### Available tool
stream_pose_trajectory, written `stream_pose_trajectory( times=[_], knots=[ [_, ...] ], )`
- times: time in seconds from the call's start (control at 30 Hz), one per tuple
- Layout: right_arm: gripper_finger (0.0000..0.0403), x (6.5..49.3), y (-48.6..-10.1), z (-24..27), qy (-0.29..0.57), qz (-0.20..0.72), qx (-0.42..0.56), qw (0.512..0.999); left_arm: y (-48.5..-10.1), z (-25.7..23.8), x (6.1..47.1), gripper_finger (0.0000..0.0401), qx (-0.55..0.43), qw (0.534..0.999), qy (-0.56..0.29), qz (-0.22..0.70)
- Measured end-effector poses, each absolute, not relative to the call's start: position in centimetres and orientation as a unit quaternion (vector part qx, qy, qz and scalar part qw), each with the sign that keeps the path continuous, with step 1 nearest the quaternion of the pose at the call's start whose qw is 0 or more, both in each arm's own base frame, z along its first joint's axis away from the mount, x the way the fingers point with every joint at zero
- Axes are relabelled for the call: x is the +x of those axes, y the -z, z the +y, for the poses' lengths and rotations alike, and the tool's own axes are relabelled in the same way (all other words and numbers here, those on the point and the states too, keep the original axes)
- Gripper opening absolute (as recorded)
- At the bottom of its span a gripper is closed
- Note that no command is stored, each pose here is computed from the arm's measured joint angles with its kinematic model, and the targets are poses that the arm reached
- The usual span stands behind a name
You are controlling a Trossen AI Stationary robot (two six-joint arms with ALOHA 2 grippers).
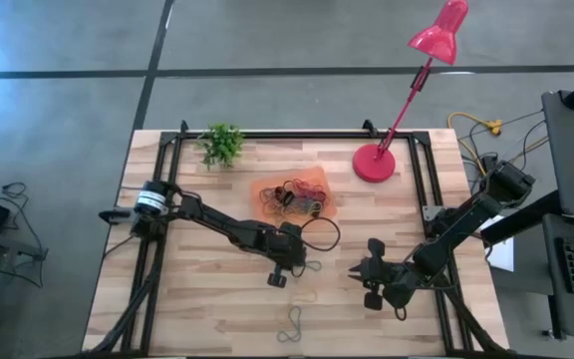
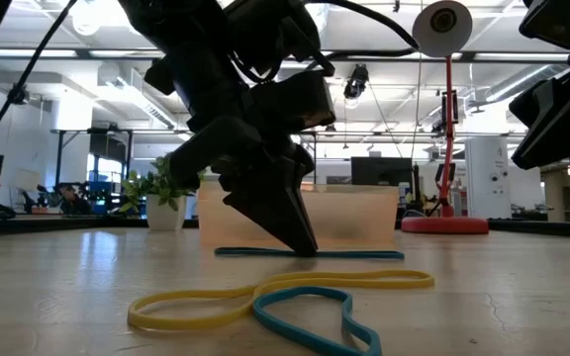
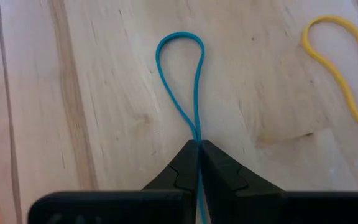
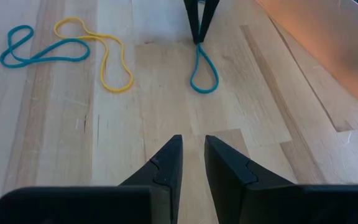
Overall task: Pick and place rubber bands into bin
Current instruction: Put the blue rubber band into the orange bin
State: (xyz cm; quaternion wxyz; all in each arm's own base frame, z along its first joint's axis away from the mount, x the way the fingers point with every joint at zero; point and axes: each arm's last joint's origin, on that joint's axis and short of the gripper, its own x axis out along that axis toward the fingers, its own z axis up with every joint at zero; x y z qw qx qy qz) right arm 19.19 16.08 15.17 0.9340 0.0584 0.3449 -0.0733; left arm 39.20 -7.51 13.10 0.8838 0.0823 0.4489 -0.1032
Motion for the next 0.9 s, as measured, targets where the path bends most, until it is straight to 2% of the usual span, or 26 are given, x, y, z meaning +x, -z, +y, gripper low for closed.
stream_pose_trajectory(
  times=[0.4, 0.9],
  knots=[
    [0.0057, 19.1, -15.0, 16.0, 0.074, 0.346, 0.057, 0.933, -16.0, -8.4, 38.6, 0.0000, 0.094, 0.900, 0.102, 0.413],
    [0.0057, 19.0, -14.9, 15.9, 0.076, 0.348, 0.059, 0.933, -17.9, -8.8, 38.3, 0.0000, 0.107, 0.911, 0.098, 0.387]
  ],
)
